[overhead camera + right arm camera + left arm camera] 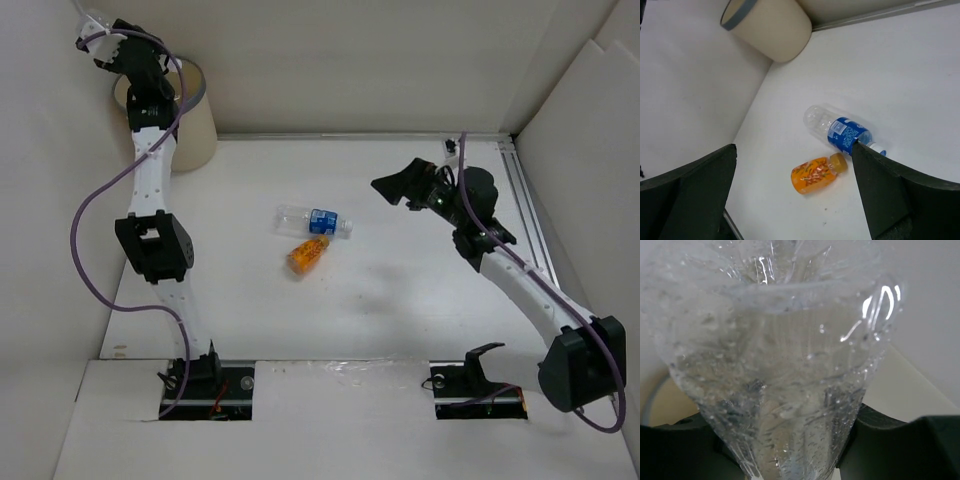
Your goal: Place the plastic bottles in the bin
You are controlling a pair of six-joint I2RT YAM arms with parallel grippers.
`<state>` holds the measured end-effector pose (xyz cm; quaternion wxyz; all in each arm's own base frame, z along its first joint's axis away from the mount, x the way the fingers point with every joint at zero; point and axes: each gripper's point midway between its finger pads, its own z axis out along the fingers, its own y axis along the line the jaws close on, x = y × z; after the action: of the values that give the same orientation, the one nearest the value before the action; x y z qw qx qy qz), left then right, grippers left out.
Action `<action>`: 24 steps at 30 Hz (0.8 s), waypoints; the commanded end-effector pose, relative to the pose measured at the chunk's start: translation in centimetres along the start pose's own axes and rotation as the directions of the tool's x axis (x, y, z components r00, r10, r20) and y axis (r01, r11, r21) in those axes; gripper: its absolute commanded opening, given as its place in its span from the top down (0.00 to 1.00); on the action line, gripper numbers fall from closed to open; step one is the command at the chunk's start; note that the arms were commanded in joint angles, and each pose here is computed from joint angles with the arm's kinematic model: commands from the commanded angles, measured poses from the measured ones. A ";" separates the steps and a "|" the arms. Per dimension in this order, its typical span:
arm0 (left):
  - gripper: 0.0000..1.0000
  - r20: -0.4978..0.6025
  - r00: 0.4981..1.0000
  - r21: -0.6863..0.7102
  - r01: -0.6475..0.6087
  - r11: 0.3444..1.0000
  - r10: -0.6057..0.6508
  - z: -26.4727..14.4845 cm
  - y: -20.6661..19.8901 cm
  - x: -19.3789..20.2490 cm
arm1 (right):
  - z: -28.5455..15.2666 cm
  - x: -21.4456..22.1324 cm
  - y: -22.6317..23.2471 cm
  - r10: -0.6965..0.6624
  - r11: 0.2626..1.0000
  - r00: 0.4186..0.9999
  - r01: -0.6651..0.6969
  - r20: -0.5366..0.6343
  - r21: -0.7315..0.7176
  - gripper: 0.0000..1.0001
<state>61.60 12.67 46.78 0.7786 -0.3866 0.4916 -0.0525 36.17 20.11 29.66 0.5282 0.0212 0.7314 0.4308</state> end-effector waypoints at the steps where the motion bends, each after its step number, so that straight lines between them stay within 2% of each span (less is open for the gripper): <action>1: 1.00 0.198 0.980 -0.108 -0.014 0.994 0.035 0.9 1.8 -4.0 | 0.4 -0.1 1.3 -0.071 0.997 0.997 0.071 0.026 -0.025 0.00; 5: 1.00 0.197 0.978 -0.173 -0.034 0.984 0.069 2.3 5.1 -2.3 | 0.5 0.5 1.8 -0.111 0.993 0.994 0.112 0.016 -0.041 0.00; 6: 0.98 0.187 0.980 -0.158 -0.043 0.987 0.073 3.0 5.8 -1.5 | 0.6 0.9 1.3 -0.120 0.993 0.993 0.120 0.015 -0.020 0.00; 7: 0.90 0.189 0.979 -0.154 -0.046 0.987 0.075 3.4 6.2 -1.7 | 0.7 0.8 1.0 -0.155 0.988 0.987 0.155 0.029 0.002 0.00; 8: 0.78 0.181 0.980 -0.160 -0.052 0.986 0.081 3.6 6.6 -1.1 | 0.7 0.8 0.9 -0.175 0.985 0.984 0.175 0.029 0.002 0.00; 9: 0.38 0.187 0.980 -0.131 -0.044 0.990 0.069 3.9 6.2 -0.7 | 1.2 1.6 0.5 -0.185 0.983 0.983 0.185 0.005 0.006 0.00; 10: 0.23 0.177 0.982 -0.103 -0.050 0.993 0.067 4.3 6.0 -0.6 | 1.4 1.9 0.2 -0.196 0.981 0.981 0.196 -0.004 0.011 0.00; 11: 0.04 0.177 0.982 -0.081 -0.051 0.995 0.065 4.6 6.0 -0.9 | 1.7 1.8 0.0 -0.216 0.976 0.976 0.217 -0.006 0.011 0.00; 12: 0.00 0.172 0.984 -0.057 -0.038 0.998 0.048 4.8 5.7 -0.4 | 2.1 2.5 -0.3 -0.220 0.975 0.975 0.220 -0.033 0.003 0.00; 16: 0.00 0.159 0.987 0.035 -0.020 0.999 0.014 5.8 5.1 -1.0 | 3.5 4.4 0.1 -0.268 0.963 0.959 0.265 -0.097 -0.038 0.00; 19: 0.00 0.132 0.991 0.117 -0.011 0.993 -0.005 5.6 2.9 -1.5 | 5.1 5.6 -0.9 -0.313 0.949 0.935 0.316 -0.167 -0.011 0.00; 21: 0.00 0.118 0.993 0.216 0.003 0.976 -0.029 4.6 -0.1 -3.5 | 6.1 5.8 -1.7 -0.382 0.921 0.903 0.389 -0.196 -0.003 0.00; 22: 0.00 0.097 0.995 0.238 -0.001 0.971 -0.023 4.3 -0.7 -3.4 | 6.8 5.2 -1.5 -0.409 0.909 0.890 0.416 -0.201 -0.007 0.00; 23: 0.00 0.097 0.995 0.255 0.000 0.967 -0.026 3.5 -2.0 -5.2 | 7.9 6.1 -2.7 -0.425 0.899 0.873 0.437 -0.240 -0.004 0.00; 24: 0.00 0.061 0.998 0.304 -0.007 0.953 -0.012 2.3 -4.0 -4.6 | 8.6 6.2 -3.1 -0.446 0.888 0.857 0.460 -0.257 -0.007 0.00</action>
<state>66.54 18.61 41.89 0.7938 -0.3450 0.4987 -0.0454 39.29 26.07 21.02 0.4888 -0.1406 0.8011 0.3154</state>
